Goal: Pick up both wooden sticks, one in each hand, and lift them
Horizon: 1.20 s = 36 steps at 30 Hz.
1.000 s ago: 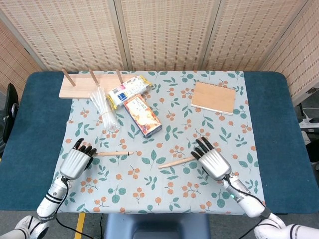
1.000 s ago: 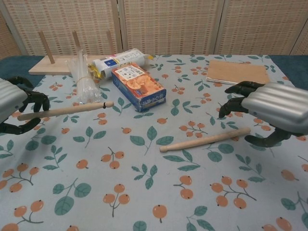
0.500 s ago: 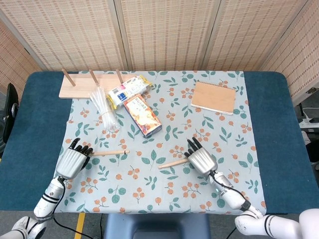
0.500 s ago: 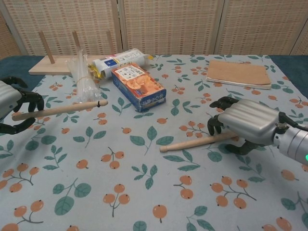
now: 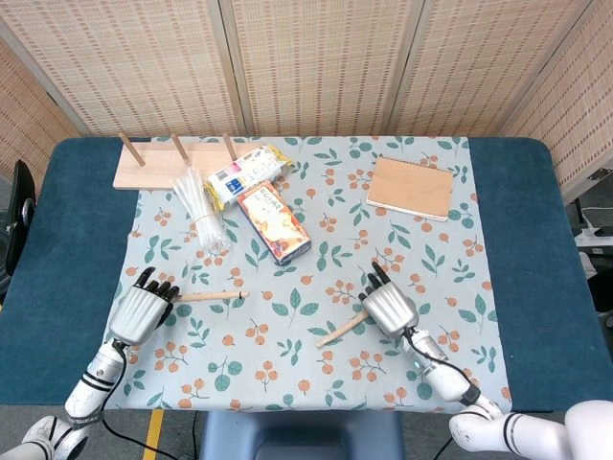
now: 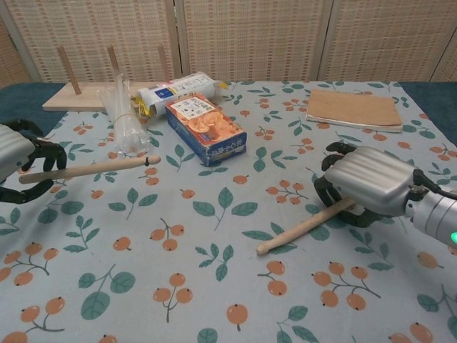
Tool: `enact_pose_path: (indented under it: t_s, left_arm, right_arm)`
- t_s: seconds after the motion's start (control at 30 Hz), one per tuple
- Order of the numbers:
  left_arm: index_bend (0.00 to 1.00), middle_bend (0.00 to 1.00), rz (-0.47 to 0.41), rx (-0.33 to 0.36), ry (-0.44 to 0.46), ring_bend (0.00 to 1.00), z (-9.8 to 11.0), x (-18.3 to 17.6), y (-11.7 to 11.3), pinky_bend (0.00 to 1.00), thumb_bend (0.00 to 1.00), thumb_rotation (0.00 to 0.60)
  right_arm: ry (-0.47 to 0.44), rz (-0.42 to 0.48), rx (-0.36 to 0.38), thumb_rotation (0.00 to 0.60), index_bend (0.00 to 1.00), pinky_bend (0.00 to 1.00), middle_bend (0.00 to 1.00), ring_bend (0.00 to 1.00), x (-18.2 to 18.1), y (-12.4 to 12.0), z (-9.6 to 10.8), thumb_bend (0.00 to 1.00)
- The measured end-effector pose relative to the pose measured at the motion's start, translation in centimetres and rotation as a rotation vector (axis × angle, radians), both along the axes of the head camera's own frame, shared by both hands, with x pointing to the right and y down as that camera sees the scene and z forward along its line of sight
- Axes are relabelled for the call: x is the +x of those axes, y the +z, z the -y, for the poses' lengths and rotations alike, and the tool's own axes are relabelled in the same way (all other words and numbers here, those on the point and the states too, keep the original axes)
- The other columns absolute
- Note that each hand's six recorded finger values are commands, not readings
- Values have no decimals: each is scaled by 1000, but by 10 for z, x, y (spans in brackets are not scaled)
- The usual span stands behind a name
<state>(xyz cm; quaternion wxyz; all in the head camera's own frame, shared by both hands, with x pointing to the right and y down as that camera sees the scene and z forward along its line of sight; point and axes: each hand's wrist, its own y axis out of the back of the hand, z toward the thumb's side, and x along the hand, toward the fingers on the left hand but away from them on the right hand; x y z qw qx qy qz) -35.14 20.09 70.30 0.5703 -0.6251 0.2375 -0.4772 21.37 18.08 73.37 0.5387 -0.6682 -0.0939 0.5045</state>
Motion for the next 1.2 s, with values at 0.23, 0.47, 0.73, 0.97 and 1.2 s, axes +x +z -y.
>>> enact_pose_path:
  t_s: [0.23, 0.47, 0.73, 0.97, 1.2]
  left_arm:
    - [898, 944, -3, 0, -9, 595, 1, -3, -1, 265, 518, 600]
    - [898, 944, -32, -12, -30, 598, 2, -3, -3, 266, 516, 600]
    - [898, 944, -49, -19, -48, 598, 7, -1, -6, 266, 518, 600]
    - [898, 944, -111, -51, -130, 609, 16, -3, -9, 277, 518, 600]
    - [899, 944, -179, -83, -183, 609, 26, 4, -18, 281, 516, 600]
  right_arm:
    - [-14, 1, 16, 600, 784, 122, 676, 337, -1, -2, -2, 303]
    - [13, 48, 48, 600, 999, 217, 853, 505, 2, -9, 2, 304]
    - [36, 97, 63, 600, 1000, 238, 884, 534, 8, -15, 5, 304]
    - [84, 169, 31, 600, 1000, 244, 893, 546, 7, -21, 4, 304]
    - [175, 326, -27, 600, 1000, 245, 893, 546, -16, -36, 5, 304]
